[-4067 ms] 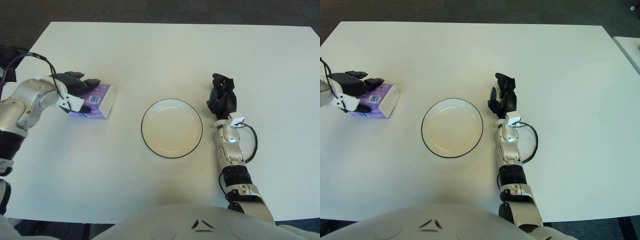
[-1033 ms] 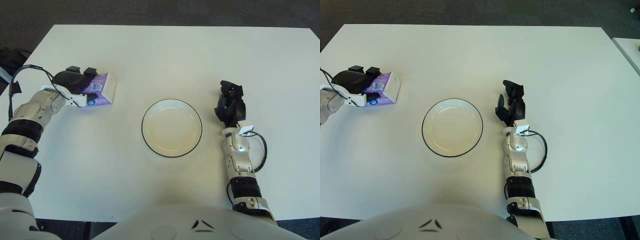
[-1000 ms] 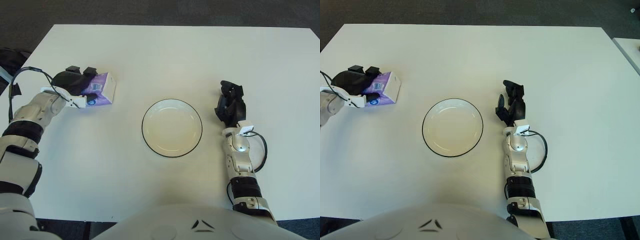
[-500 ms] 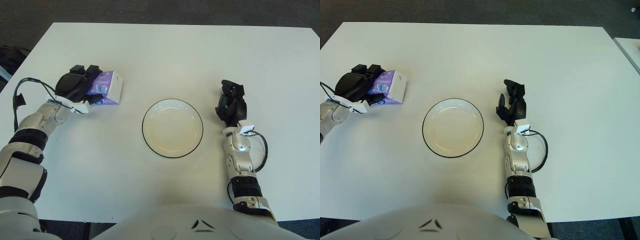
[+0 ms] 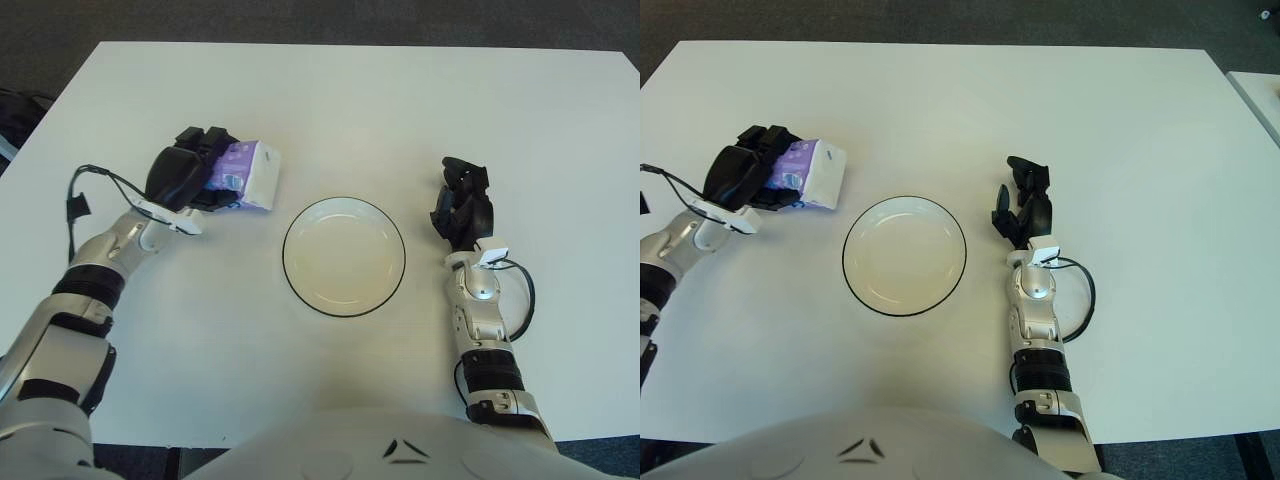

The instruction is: Put the tissue paper into the plate.

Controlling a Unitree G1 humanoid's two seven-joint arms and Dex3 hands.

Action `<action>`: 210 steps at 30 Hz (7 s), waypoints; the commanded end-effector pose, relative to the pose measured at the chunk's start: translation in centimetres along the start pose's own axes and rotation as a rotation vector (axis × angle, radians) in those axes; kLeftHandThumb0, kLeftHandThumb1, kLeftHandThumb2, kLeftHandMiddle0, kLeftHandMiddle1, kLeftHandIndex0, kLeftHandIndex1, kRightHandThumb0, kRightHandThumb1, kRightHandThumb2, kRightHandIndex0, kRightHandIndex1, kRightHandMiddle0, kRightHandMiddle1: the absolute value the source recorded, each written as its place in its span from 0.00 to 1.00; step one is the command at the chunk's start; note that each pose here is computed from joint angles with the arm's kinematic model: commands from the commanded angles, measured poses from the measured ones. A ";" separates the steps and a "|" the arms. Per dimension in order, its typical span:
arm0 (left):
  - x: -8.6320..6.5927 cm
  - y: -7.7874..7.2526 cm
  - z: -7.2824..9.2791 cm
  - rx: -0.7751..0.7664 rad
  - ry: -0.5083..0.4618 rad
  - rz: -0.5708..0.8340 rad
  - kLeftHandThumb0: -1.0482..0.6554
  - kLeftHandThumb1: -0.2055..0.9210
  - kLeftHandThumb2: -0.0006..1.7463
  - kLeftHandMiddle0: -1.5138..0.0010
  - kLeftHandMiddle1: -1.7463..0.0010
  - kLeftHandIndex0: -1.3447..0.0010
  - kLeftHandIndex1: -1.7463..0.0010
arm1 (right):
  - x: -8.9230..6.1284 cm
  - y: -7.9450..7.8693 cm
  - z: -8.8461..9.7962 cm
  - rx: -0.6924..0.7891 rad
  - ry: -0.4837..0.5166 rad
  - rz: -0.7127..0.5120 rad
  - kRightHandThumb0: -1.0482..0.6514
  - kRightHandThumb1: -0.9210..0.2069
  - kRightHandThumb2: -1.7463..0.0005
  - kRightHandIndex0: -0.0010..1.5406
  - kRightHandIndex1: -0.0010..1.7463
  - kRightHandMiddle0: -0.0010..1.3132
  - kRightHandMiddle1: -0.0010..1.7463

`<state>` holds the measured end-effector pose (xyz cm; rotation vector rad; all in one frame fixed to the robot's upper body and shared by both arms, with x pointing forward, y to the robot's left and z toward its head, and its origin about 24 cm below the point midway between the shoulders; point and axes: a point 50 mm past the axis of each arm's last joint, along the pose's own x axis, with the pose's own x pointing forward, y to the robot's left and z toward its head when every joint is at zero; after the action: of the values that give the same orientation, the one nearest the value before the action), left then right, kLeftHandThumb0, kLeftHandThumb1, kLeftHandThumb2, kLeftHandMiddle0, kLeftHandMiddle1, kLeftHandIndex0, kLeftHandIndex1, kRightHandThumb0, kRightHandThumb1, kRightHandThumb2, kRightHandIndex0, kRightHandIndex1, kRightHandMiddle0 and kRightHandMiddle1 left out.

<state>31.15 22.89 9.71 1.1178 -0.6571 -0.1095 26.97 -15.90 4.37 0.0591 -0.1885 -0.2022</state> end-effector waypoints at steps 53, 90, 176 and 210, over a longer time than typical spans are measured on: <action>9.5 7.0 2.6 0.215 -0.162 -0.084 0.35 0.55 0.69 0.26 0.00 0.60 0.00 | -3.5 -0.7 -5.7 -0.007 0.309 -0.031 0.31 0.01 0.60 0.17 0.31 0.00 0.65; 8.2 5.4 10.5 0.127 -0.577 -0.207 0.33 0.46 0.75 0.18 0.00 0.54 0.00 | -3.3 -0.3 -6.0 0.010 0.312 -0.046 0.32 0.01 0.60 0.16 0.30 0.00 0.65; 4.8 1.9 14.7 0.009 -0.823 -0.408 0.34 0.47 0.75 0.20 0.00 0.55 0.00 | -2.9 -0.6 -6.5 -0.009 0.307 -0.041 0.29 0.00 0.60 0.16 0.30 0.00 0.64; 4.3 0.7 13.3 0.162 -0.690 -0.575 0.17 1.00 0.41 0.97 0.78 0.99 0.56 | -2.9 -0.4 -6.2 -0.031 0.295 -0.063 0.33 0.05 0.58 0.16 0.33 0.04 0.68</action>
<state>27.49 10.78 16.02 1.3575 -0.9599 -0.9521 28.72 -15.36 4.48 0.0734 -0.2184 -0.2176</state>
